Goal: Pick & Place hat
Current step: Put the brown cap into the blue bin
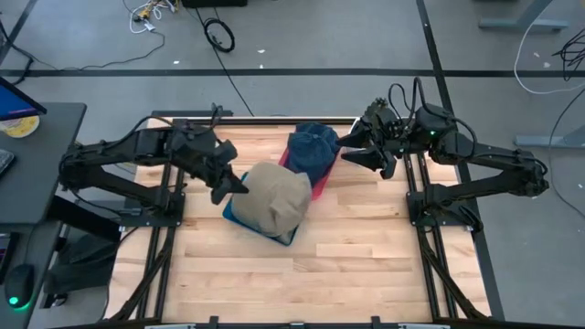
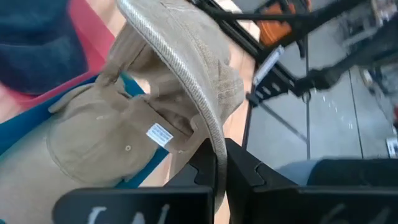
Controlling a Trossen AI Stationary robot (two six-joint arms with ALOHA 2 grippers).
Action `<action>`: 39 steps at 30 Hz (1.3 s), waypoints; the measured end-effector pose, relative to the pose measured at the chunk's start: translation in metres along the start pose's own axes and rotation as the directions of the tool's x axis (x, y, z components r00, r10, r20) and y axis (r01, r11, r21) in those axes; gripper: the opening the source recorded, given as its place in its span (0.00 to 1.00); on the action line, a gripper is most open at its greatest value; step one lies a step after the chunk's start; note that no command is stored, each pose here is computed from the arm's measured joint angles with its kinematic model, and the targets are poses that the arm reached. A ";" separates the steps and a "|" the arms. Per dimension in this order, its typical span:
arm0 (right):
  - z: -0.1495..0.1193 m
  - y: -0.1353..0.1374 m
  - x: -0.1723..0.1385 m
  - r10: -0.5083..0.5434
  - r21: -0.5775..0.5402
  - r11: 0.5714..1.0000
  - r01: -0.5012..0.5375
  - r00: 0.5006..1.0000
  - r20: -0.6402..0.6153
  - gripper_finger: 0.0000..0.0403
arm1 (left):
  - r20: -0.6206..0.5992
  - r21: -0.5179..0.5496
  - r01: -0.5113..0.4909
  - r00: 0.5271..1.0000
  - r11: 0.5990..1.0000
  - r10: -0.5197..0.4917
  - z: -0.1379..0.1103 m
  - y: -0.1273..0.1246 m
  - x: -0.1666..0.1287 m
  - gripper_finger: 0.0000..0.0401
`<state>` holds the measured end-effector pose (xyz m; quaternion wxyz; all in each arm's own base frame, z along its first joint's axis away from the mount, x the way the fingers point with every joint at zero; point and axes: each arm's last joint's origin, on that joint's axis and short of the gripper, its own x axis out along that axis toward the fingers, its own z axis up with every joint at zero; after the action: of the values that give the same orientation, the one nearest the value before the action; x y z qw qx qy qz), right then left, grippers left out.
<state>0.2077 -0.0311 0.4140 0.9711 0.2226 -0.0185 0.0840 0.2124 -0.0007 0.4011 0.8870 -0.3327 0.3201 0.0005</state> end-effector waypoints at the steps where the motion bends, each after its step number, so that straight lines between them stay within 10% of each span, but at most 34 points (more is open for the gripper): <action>1: 0.000 0.000 0.000 0.000 0.001 1.000 0.000 1.000 -0.001 0.66 | -0.013 0.007 0.006 1.000 1.000 -0.006 0.002 0.002 0.003 0.03; 19: -0.003 0.001 0.002 0.006 0.008 1.000 -0.006 1.000 -0.021 0.66 | -0.105 -0.036 0.077 0.991 0.996 -0.080 0.015 0.026 0.006 0.03; 39: -0.008 0.008 0.004 0.034 0.017 0.999 -0.033 0.998 -0.051 0.66 | 0.088 -0.287 -0.152 0.979 0.946 0.185 -0.058 0.029 -0.113 0.03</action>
<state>0.2101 -0.0197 0.4105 0.9679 0.2279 0.0035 0.1063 0.0833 0.0123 0.4150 0.8447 -0.4253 0.2930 0.1405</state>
